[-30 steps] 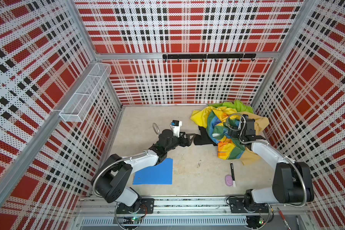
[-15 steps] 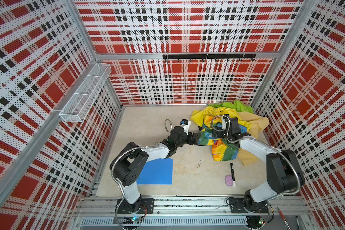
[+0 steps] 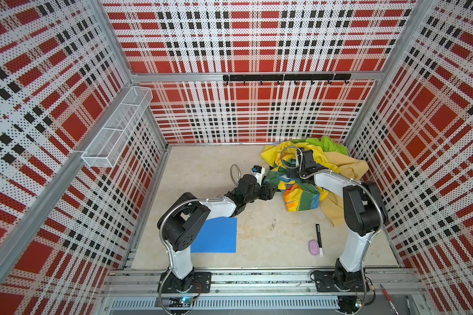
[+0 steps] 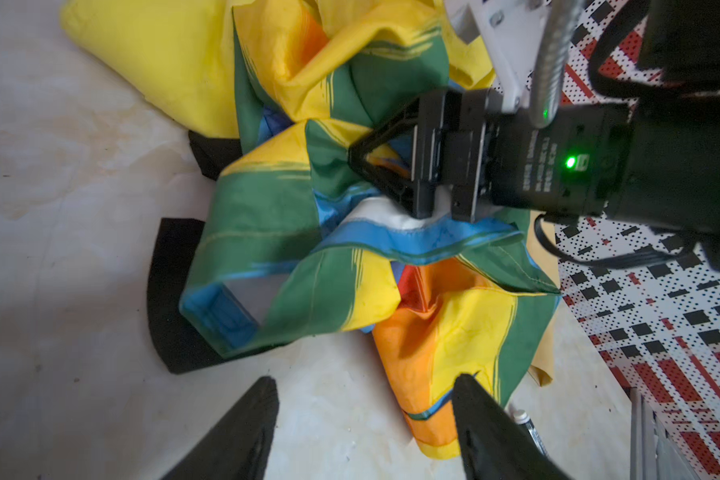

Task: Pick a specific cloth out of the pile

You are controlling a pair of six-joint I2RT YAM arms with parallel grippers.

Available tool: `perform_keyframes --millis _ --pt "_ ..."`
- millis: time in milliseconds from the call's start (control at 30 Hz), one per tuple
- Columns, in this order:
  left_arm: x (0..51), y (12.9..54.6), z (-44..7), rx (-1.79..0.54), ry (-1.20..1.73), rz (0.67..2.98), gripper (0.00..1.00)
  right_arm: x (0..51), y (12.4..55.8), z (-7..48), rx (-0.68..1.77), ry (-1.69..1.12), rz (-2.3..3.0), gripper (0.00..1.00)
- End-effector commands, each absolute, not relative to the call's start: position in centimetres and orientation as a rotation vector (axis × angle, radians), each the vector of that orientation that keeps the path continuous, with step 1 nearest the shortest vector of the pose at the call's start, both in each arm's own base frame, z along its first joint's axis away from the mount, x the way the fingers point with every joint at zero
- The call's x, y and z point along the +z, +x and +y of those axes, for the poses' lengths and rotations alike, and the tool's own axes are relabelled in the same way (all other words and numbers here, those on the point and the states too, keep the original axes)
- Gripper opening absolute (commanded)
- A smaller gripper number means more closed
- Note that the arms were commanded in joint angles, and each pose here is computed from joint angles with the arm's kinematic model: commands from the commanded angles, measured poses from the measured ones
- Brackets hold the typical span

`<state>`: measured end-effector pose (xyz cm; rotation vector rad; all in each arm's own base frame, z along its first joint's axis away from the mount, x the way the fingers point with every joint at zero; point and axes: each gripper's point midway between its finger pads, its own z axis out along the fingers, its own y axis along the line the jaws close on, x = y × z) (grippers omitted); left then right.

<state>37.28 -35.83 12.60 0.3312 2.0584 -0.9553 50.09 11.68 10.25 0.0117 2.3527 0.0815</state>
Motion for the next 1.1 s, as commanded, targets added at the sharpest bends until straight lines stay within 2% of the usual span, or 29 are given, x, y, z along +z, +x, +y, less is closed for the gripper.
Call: perform_keyframes --millis 0,67,200,267,333,367,533,600,767,1067 --pt "13.0 37.6 -35.9 -0.954 0.320 2.025 0.68 14.6 50.8 11.2 0.038 0.025 2.261 0.75" --pt "13.0 37.5 -35.8 -0.958 0.324 2.026 0.68 16.9 49.6 11.2 0.073 0.017 2.217 0.89" --pt "13.0 38.0 -34.4 -0.936 0.285 2.030 0.68 20.7 46.0 11.3 0.158 -0.022 2.144 0.95" --pt "12.7 38.4 -33.5 -0.950 0.254 2.044 0.64 21.9 44.0 11.1 0.189 -0.033 2.119 0.97" --pt "12.3 38.8 -32.6 -0.964 0.227 2.067 0.49 23.2 41.7 10.7 0.226 -0.024 2.087 0.98" --pt "12.1 38.9 -32.2 -0.966 0.221 2.076 0.47 23.7 40.6 10.5 0.243 -0.019 2.070 0.98" --pt "9.6 39.4 -30.4 -0.844 0.233 2.174 0.48 25.5 36.7 9.9 0.309 0.005 2.017 0.99" --pt "8.5 39.8 -30.2 -0.826 0.242 2.213 0.43 25.8 35.8 9.8 0.325 0.006 2.004 0.99" --pt "7.0 41.3 -30.0 -0.842 0.198 2.258 0.32 25.7 34.8 9.7 0.339 0.006 1.986 0.99" --pt "5.6 42.9 -32.2 -0.923 0.143 2.302 0.30 24.6 34.0 9.3 0.316 0.000 2.021 0.99"
